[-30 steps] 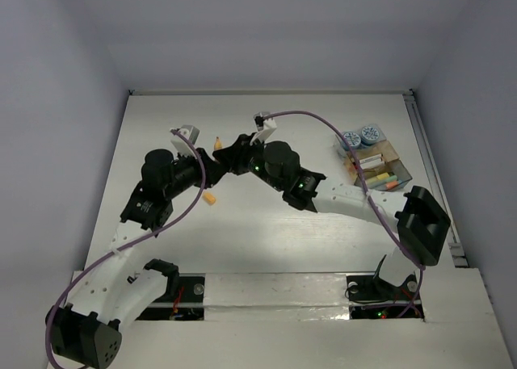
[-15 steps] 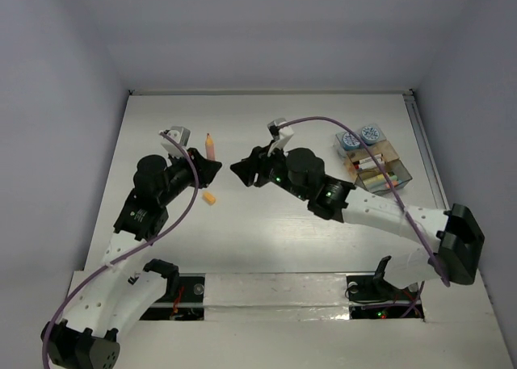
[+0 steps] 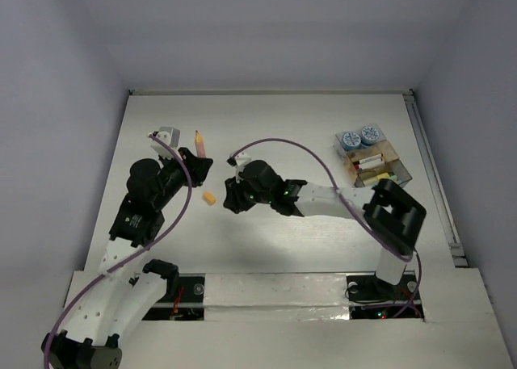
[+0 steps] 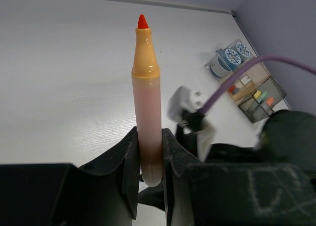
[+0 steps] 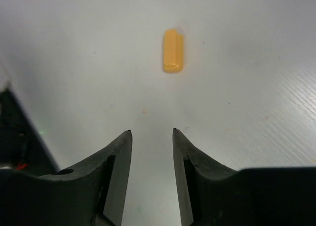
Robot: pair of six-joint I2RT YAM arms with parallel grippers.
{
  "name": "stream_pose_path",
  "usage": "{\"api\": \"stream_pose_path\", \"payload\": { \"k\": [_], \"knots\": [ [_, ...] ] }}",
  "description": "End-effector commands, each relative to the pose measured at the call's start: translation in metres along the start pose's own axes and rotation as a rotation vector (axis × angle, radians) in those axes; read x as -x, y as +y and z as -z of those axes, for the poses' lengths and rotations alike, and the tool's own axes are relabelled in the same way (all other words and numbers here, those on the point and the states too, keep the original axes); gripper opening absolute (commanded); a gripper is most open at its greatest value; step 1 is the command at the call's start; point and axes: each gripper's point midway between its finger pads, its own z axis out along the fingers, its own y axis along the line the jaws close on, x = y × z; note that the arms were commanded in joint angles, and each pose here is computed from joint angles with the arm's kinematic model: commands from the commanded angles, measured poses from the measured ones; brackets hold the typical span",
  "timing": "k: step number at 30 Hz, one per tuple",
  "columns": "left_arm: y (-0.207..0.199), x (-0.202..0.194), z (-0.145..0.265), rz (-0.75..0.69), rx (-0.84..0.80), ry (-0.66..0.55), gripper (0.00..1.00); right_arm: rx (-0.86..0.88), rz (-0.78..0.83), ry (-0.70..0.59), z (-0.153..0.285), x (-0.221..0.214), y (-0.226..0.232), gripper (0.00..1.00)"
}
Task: Sort the stationery into containers
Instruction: Pick up the pen from the center of the board, then move the pen cap to the center of the board.
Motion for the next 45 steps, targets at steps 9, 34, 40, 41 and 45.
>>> {"api": "stream_pose_path", "payload": {
  "k": [9, 34, 40, 41, 45],
  "knots": [
    [-0.007, 0.031, 0.008, -0.027, -0.01, -0.096, 0.0, -0.047, 0.127, 0.181, -0.086, -0.046, -0.006, 0.52],
    [-0.008, 0.029, 0.005, -0.02, -0.024, -0.085, 0.0, -0.275, 0.329, 0.212, -0.122, -0.059, -0.055, 0.61],
    [-0.004, 0.028, 0.004, -0.017, -0.015, -0.079, 0.0, -0.161, 0.372, 0.22, -0.136, -0.058, -0.037, 0.58],
    [-0.004, 0.028, 0.004, -0.016, -0.015, -0.079, 0.0, -0.147, 0.372, 0.221, -0.141, -0.059, -0.035, 0.55],
    [-0.003, 0.027, 0.004, -0.018, -0.01, -0.08, 0.0, -0.114, 0.372, 0.221, -0.147, -0.065, -0.032, 0.38]
  ]
}}
